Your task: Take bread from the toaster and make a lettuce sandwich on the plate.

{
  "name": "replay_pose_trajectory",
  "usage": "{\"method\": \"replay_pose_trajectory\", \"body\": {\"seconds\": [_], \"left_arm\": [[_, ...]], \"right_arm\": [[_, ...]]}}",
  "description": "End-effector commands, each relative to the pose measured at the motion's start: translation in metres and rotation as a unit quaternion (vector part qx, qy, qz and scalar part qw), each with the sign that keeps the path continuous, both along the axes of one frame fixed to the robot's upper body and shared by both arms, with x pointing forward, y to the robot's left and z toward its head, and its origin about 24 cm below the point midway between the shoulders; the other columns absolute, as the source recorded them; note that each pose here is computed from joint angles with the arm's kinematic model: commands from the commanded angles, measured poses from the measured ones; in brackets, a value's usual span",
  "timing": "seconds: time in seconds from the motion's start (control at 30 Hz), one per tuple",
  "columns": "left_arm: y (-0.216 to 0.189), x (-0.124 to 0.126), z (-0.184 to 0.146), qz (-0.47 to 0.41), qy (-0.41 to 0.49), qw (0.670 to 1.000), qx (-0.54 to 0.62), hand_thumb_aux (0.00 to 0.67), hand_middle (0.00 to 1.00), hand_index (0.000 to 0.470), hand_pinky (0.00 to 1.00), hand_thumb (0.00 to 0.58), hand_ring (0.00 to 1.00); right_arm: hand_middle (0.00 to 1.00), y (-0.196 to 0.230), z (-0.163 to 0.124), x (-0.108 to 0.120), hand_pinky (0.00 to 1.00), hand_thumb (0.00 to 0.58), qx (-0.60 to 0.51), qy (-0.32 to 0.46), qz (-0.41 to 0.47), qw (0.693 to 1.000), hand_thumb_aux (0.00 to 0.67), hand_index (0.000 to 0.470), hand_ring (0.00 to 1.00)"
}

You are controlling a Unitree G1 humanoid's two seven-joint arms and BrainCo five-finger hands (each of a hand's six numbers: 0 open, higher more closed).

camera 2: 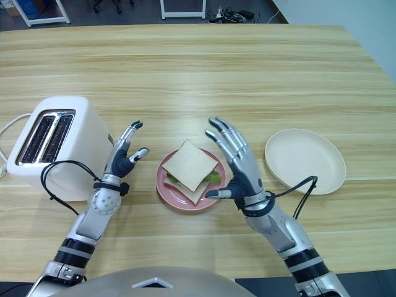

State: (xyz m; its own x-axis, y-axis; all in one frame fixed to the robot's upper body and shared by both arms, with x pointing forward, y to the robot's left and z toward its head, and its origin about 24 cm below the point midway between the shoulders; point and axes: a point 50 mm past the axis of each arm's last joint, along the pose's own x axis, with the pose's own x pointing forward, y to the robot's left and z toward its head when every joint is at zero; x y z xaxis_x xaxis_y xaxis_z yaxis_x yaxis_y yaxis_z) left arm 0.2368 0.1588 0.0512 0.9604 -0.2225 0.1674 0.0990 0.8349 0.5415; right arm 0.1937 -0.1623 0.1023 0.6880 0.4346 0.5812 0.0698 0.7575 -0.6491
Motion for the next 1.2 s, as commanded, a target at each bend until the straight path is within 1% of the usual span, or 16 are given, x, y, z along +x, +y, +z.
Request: {"method": "replay_pose_trajectory", "body": {"seconds": [0.03,0.07,0.13,0.2,0.27,0.33,0.47,0.6,0.7,0.73,0.83,0.93,1.0,1.1,1.17,1.2], "left_arm": [[0.026,-0.033,0.009,-0.104,0.062,0.992,-0.013,0.370,1.00,0.260,1.00,0.464,1.00],[0.032,-0.046,0.012,-0.143,0.086,0.986,-0.004,0.670,1.00,0.470,1.00,0.580,1.00],[0.043,-0.079,0.020,-0.237,0.146,0.960,0.039,0.670,1.00,0.470,1.00,0.580,1.00],[0.050,-0.100,0.024,-0.274,0.202,0.937,0.075,0.670,1.00,0.470,1.00,0.580,1.00],[0.053,-0.110,0.019,-0.291,0.258,0.915,0.107,0.670,1.00,0.470,1.00,0.580,1.00],[0.049,-0.111,0.008,-0.306,0.304,0.895,0.111,0.670,1.00,0.470,1.00,0.580,1.00],[0.033,-0.101,-0.023,-0.307,0.349,0.879,0.106,0.670,1.00,0.470,1.00,0.580,1.00],[0.014,-0.083,-0.057,-0.260,0.370,0.872,0.187,0.670,1.00,0.470,1.00,0.580,1.00],[0.004,-0.071,-0.071,-0.235,0.367,0.870,0.232,0.670,1.00,0.470,1.00,0.580,1.00],[0.001,-0.066,-0.073,-0.231,0.361,0.871,0.241,0.670,1.00,0.470,1.00,0.580,1.00],[-0.010,-0.042,-0.080,-0.194,0.325,0.880,0.286,0.670,1.00,0.470,1.00,0.580,1.00],[-0.020,-0.016,-0.084,-0.165,0.301,0.880,0.329,0.670,1.00,0.470,1.00,0.580,1.00],[-0.023,-0.005,-0.085,-0.151,0.291,0.881,0.342,0.670,1.00,0.470,1.00,0.580,1.00],[-0.025,0.006,-0.088,-0.139,0.286,0.880,0.352,0.670,1.00,0.470,1.00,0.580,1.00],[-0.023,0.012,-0.088,-0.125,0.280,0.882,0.357,0.670,1.00,0.470,1.00,0.580,1.00],[-0.022,0.013,-0.085,-0.122,0.276,0.885,0.356,0.589,1.00,0.413,1.00,0.571,1.00]], "right_arm": [[0.00,-0.036,-0.011,-0.029,0.00,0.096,-0.127,0.191,0.058,0.971,0.058,0.041,0.00],[1.00,-0.047,-0.014,-0.039,1.00,0.580,-0.152,0.240,0.069,0.956,0.670,0.470,1.00],[1.00,-0.064,-0.020,-0.057,1.00,0.580,-0.203,0.320,0.077,0.922,0.670,0.470,1.00],[1.00,-0.070,-0.024,-0.072,1.00,0.580,-0.230,0.375,0.092,0.893,0.670,0.470,1.00],[1.00,-0.067,-0.028,-0.079,1.00,0.580,-0.239,0.409,0.108,0.874,0.670,0.470,1.00],[1.00,-0.060,-0.036,-0.081,1.00,0.580,-0.247,0.432,0.125,0.858,0.670,0.470,1.00],[1.00,-0.046,-0.067,-0.068,1.00,0.580,-0.302,0.443,0.101,0.838,0.670,0.470,1.00],[1.00,-0.032,-0.101,-0.055,1.00,0.580,-0.354,0.441,0.069,0.822,0.670,0.470,1.00],[1.00,-0.024,-0.114,-0.041,1.00,0.580,-0.382,0.423,0.055,0.820,0.670,0.470,1.00],[1.00,-0.021,-0.116,-0.035,1.00,0.580,-0.389,0.411,0.054,0.823,0.670,0.470,1.00],[1.00,-0.006,-0.116,-0.009,1.00,0.580,-0.390,0.362,0.037,0.846,0.670,0.470,1.00],[1.00,0.007,-0.115,0.021,1.00,0.580,-0.396,0.310,0.007,0.864,0.670,0.470,1.00],[1.00,0.011,-0.114,0.037,1.00,0.580,-0.403,0.286,-0.008,0.870,0.670,0.470,1.00],[1.00,0.011,-0.114,0.051,1.00,0.580,-0.402,0.272,-0.023,0.874,0.670,0.470,1.00],[1.00,0.008,-0.116,0.056,1.00,0.580,-0.403,0.271,-0.030,0.874,0.670,0.470,1.00],[1.00,0.007,-0.116,0.056,1.00,0.580,-0.401,0.272,-0.028,0.874,0.670,0.470,1.00]]}}
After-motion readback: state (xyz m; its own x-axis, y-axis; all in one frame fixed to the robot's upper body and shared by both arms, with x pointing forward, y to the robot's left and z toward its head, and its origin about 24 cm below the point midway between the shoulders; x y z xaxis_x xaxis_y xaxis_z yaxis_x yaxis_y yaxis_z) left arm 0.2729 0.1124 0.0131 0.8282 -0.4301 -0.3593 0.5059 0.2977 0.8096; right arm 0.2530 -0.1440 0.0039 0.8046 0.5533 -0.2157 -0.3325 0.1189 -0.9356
